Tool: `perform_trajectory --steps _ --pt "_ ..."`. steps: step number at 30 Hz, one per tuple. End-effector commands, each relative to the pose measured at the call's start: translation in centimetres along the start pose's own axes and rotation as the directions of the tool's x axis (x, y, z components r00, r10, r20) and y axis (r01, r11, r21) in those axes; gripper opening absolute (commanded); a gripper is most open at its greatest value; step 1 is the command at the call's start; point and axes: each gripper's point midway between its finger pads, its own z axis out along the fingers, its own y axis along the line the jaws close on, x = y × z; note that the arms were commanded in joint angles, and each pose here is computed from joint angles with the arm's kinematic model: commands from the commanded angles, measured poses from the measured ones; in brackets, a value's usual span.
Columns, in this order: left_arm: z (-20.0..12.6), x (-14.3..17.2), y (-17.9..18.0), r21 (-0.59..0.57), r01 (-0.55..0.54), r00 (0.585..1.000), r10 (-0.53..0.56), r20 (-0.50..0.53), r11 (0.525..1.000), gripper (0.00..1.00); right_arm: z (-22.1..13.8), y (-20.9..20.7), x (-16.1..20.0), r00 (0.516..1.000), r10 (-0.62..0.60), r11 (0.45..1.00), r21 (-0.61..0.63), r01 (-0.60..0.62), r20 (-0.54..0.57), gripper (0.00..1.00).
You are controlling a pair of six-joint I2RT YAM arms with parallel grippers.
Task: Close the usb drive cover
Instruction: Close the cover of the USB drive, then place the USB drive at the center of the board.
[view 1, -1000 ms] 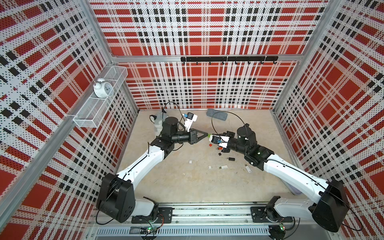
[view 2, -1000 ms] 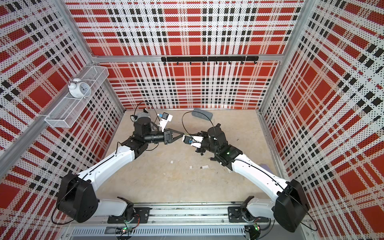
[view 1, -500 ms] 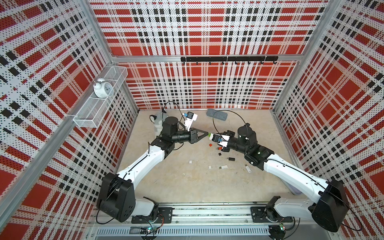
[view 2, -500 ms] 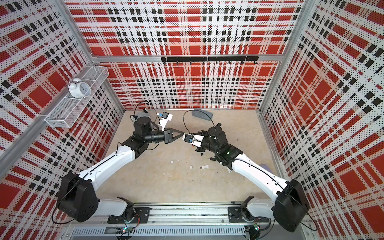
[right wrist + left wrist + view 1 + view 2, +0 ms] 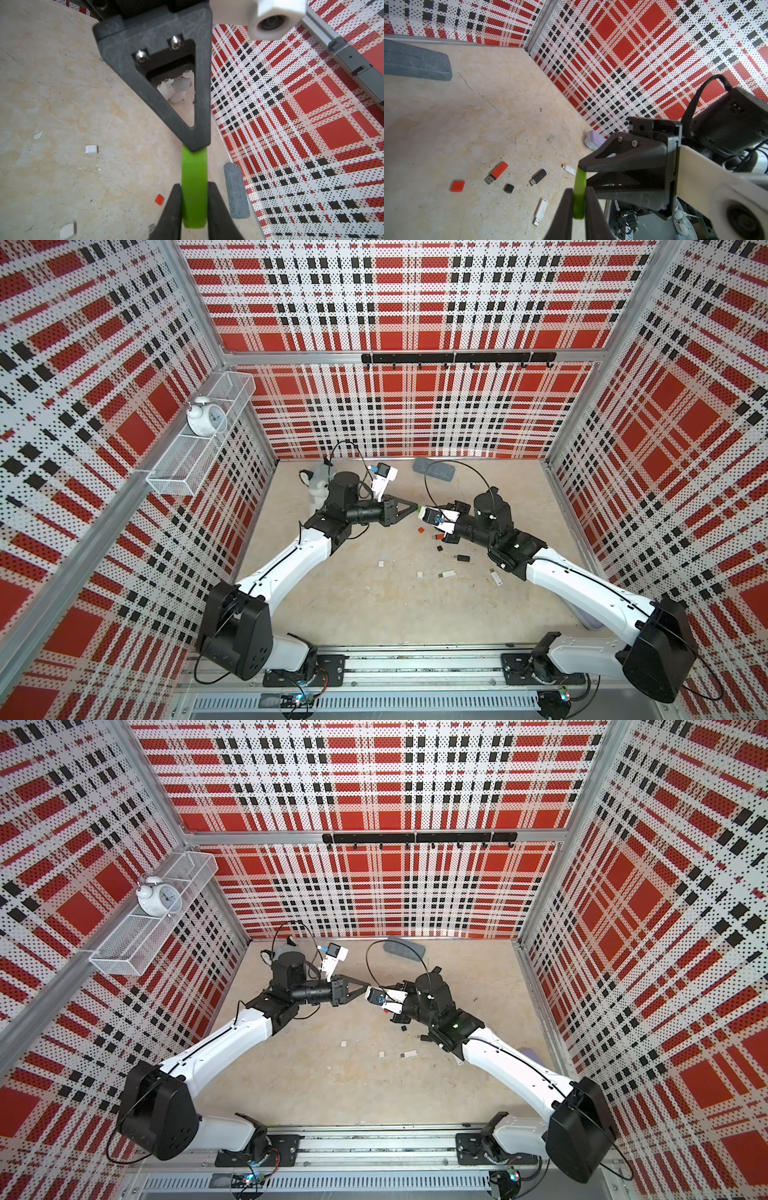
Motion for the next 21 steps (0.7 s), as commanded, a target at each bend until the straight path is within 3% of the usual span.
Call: perform_trajectory --steps 1,4,9,12,15,21 --pt "-1.1 -0.9 0.0 -0.044 -0.033 0.999 0.035 0.041 0.999 0.26 -0.2 -0.3 -1.5 0.998 -0.005 1.000 0.029 0.004 0.060 0.06" --pt "-1.8 -1.6 -0.3 -0.062 -0.057 0.996 0.062 0.071 0.996 0.39 -0.2 0.2 -0.5 0.999 0.026 0.999 0.025 -0.027 0.040 0.06" --pt "-3.6 -2.2 -0.1 -0.106 -0.079 0.987 0.093 0.129 0.991 0.53 0.1 1.0 1.2 0.997 0.082 0.997 0.010 -0.082 0.008 0.06" --pt "-5.3 -2.8 0.7 -0.191 -0.089 0.974 0.125 0.189 0.978 0.55 0.6 1.1 2.4 0.985 0.175 0.985 0.003 -0.175 -0.010 0.07" --pt "-7.9 -3.7 2.2 -0.334 -0.072 0.945 0.172 0.280 0.940 0.59 1.9 1.7 4.0 0.946 0.324 0.945 -0.050 -0.324 -0.022 0.08" --pt "-14.6 -4.0 4.3 -0.577 0.031 0.841 0.291 0.457 0.816 0.81 6.9 5.1 8.0 0.820 0.536 0.811 -0.147 -0.566 -0.201 0.08"
